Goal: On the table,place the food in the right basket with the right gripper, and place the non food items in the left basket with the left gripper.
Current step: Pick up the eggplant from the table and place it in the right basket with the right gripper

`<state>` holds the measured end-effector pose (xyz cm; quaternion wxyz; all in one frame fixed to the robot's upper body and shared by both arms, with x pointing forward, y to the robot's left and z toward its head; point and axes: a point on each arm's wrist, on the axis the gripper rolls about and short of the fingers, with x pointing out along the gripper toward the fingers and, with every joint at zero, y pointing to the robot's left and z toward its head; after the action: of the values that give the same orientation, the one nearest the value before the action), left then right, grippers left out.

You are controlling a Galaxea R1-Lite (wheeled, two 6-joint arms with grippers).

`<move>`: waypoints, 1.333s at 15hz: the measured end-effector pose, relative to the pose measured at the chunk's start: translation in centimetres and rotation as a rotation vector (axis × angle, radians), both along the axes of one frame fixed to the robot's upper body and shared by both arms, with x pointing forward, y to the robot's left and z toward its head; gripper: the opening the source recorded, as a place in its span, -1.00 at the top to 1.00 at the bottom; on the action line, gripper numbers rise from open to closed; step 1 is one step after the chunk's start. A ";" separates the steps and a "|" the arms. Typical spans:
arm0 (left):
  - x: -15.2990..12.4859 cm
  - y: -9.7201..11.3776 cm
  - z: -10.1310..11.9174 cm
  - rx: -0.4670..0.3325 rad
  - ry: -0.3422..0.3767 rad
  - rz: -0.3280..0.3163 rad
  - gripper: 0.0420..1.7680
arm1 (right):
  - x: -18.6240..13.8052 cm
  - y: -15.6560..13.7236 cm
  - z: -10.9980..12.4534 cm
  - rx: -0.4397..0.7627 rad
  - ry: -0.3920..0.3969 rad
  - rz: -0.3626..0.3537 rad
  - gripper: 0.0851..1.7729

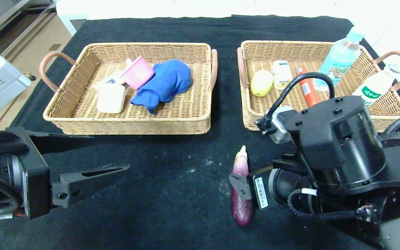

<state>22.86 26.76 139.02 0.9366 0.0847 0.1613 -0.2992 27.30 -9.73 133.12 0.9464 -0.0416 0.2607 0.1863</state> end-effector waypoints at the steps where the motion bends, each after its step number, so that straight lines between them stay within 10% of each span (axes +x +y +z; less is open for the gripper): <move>1: 0.0 0.0 0.0 -0.001 -0.001 0.000 -0.94 | 0.0 0.4 -0.5 -0.004 0.011 -0.009 -0.93; 14: 0.1 -0.1 -0.1 0.001 0.006 -0.004 -0.94 | 0.8 2.7 -4.2 -0.094 0.059 -0.059 -0.93; 20: 0.2 -0.1 -0.2 0.001 0.009 -0.006 -0.94 | 0.8 2.8 -4.4 -0.097 0.063 -0.056 0.03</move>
<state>23.02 26.66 138.86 0.9350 0.0845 0.1654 -0.3021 28.14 -6.90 128.76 0.9394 -0.0744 0.3000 0.1481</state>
